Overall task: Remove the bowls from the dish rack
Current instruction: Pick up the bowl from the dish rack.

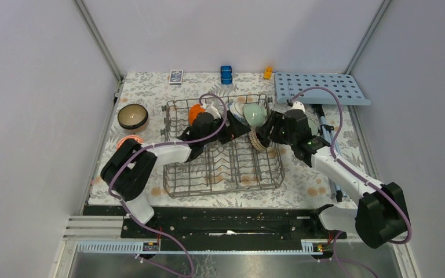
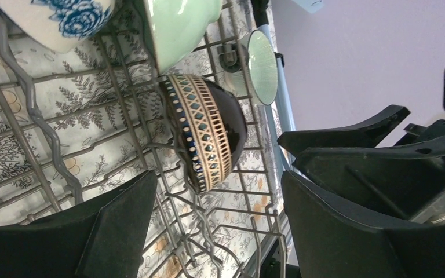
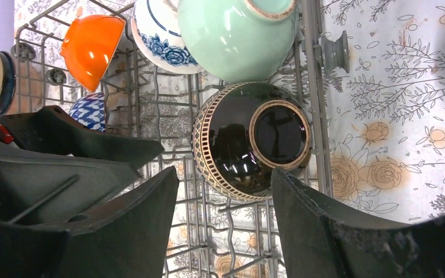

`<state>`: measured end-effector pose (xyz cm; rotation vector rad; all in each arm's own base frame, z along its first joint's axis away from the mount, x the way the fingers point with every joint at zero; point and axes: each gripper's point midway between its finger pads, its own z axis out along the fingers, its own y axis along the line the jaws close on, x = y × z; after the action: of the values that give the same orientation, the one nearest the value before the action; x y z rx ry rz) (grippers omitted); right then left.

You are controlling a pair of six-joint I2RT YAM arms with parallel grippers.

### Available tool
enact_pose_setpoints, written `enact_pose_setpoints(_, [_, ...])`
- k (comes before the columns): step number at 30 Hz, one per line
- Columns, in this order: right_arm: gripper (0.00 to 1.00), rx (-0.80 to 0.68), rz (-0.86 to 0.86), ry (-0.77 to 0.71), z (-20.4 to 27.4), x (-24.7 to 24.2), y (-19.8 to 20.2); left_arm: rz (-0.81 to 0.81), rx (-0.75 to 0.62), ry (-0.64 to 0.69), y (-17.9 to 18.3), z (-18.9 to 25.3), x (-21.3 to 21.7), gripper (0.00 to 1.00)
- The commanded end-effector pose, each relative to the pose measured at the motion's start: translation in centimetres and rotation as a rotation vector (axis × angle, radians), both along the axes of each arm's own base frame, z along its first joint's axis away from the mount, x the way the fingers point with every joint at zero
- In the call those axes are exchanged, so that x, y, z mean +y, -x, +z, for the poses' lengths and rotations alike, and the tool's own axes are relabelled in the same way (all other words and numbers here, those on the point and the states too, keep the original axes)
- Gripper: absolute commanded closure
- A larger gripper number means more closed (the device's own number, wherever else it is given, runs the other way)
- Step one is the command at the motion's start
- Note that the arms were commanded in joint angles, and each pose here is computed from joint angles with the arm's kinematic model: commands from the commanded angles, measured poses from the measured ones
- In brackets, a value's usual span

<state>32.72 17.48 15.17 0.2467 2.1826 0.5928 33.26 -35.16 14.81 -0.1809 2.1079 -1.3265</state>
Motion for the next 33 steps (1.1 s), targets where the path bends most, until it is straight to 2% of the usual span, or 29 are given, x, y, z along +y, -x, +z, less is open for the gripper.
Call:
enact_pose_setpoints(1, [0.34, -0.061, -0.014, -0.051, 2.4, 0.9, -2.4, -0.036, -0.030, 0.090, -0.4, 1.4, -1.5, 0.19])
enact_pose_setpoints(12, [0.42, 0.017, -0.030, -0.032, 0.2, 0.8, -4.0, -0.101, -0.003, 0.128, -0.3, 0.6, -2.8, 0.31])
enact_pose_setpoints(23, [0.46, 0.054, -0.014, -0.059, -1.1, 1.3, -4.2, -0.142, 0.012, 0.158, -0.2, 0.0, -3.7, 0.41])
enact_pose_setpoints(33, [0.49, 0.077, -0.025, -0.070, -1.9, 0.9, -4.1, -0.171, 0.012, 0.200, -0.3, 0.2, -4.4, 0.54])
